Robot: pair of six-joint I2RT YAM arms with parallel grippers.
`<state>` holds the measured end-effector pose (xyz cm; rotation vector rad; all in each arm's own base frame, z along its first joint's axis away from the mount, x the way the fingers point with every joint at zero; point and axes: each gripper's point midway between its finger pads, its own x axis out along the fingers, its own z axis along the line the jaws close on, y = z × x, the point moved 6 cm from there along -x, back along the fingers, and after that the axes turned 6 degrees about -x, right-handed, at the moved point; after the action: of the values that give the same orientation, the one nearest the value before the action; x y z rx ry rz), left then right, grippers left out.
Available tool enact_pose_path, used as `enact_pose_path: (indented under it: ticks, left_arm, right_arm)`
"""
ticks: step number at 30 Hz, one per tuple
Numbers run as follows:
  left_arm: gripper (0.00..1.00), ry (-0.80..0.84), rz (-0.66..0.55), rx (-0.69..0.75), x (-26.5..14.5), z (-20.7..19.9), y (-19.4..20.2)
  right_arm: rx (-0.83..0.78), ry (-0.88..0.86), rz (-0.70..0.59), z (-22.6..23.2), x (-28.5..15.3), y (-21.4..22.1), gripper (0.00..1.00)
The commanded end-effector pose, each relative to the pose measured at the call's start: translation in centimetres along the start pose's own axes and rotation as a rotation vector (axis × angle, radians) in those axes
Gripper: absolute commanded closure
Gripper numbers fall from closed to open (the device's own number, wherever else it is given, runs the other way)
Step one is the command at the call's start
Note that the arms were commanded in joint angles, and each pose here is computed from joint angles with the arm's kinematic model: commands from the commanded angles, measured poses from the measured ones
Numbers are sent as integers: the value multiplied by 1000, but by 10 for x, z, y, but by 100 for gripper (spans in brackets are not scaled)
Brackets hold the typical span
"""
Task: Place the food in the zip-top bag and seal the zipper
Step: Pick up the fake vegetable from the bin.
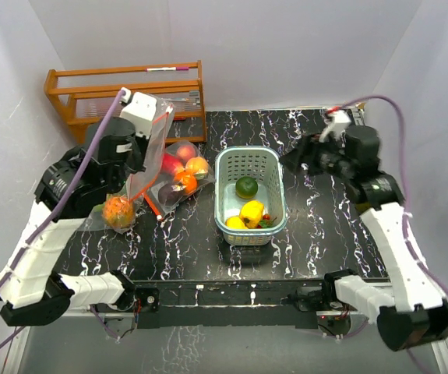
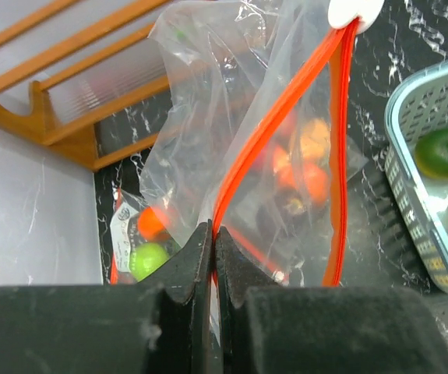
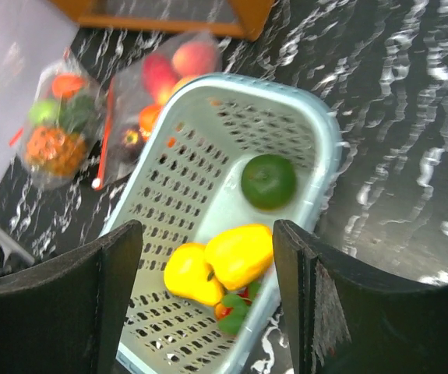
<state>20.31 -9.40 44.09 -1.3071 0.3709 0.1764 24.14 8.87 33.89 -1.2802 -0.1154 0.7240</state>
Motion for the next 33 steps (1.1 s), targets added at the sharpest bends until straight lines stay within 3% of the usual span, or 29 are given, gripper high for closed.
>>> enact_pose_path:
  ticks: [1,6,11,19,26,33]
  left_arm:
    - [100,30,58,10,9,-11,14]
    - [100,89,97,13,27,-29,32]
    - [100,137,139,1,43,-44,53]
    - [100,204,139,-33,50,-51,62]
    - [100,229,138,-41,53,-54,67]
    - [100,252,141,-44,55,-56,70]
  right_arm:
    - [-99,42,-28,42,44,-18,30]
    - [-105,29,37,79,71,5,30]
    - [-110,85,181,95,94,70,31]
    - [-111,367,362,73,102,139,28]
    - [-115,445,458,67,98,170,22]
    - [-134,476,539,61,121,203,17]
